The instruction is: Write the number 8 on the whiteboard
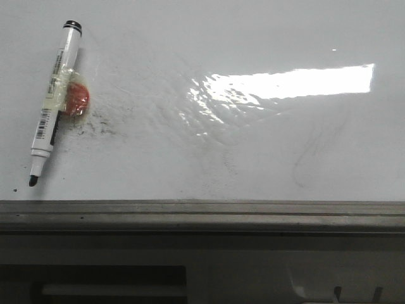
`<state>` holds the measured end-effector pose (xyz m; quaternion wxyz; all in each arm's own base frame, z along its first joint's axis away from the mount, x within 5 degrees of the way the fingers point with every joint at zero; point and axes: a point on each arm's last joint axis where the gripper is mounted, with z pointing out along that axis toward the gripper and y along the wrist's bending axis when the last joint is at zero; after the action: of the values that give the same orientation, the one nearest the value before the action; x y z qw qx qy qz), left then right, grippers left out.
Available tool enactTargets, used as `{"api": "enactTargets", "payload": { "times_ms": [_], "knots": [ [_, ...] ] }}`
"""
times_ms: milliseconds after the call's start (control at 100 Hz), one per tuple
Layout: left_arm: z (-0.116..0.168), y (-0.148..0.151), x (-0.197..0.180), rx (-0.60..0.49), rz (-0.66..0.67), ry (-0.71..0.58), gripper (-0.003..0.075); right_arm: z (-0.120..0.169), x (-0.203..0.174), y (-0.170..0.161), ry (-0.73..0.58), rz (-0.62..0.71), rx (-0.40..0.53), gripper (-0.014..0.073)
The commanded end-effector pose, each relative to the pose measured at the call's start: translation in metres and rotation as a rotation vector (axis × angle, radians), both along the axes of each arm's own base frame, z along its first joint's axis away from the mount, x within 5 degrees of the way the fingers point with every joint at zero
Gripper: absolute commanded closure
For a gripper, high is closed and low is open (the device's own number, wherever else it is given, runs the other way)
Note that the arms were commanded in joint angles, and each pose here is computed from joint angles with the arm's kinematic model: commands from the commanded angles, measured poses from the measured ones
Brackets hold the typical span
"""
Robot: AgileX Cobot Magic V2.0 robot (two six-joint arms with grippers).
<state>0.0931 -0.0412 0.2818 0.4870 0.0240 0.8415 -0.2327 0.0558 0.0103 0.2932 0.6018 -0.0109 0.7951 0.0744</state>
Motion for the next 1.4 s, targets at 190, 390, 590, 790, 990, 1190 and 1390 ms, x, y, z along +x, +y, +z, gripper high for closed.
{"api": "enactTargets", "payload": {
  "times_ms": [190,390,590,790,990,1190,1390],
  "knots": [
    [0.017,-0.031,0.028,0.097,-0.231,0.016,0.0335,0.018,0.003,0.0,-0.093,0.013,-0.011,0.0236],
    [0.008,-0.054,0.046,0.048,-0.273,0.068,0.0335,0.018,0.003,0.0,-0.093,0.016,-0.011,0.0219],
    [-0.009,-0.064,0.068,0.033,-0.228,0.138,0.0335,0.018,0.003,0.0,-0.093,0.016,-0.011,0.0219],
    [-0.019,-0.068,0.078,0.049,-0.206,0.169,0.0337,0.018,0.003,0.0,-0.095,0.015,-0.011,0.0219],
    [-0.023,-0.069,0.083,0.057,-0.19,0.175,0.0508,0.018,0.003,0.0,-0.097,0.015,-0.011,0.0219],
    [-0.024,-0.071,0.082,0.075,-0.212,0.167,0.0741,0.018,0.003,0.001,-0.096,0.02,0.007,0.0219],
    [-0.021,-0.082,0.072,0.134,-0.334,0.131,0.0741,0.019,0.002,0.004,-0.093,0.048,0.046,0.0219]
  ]
}}
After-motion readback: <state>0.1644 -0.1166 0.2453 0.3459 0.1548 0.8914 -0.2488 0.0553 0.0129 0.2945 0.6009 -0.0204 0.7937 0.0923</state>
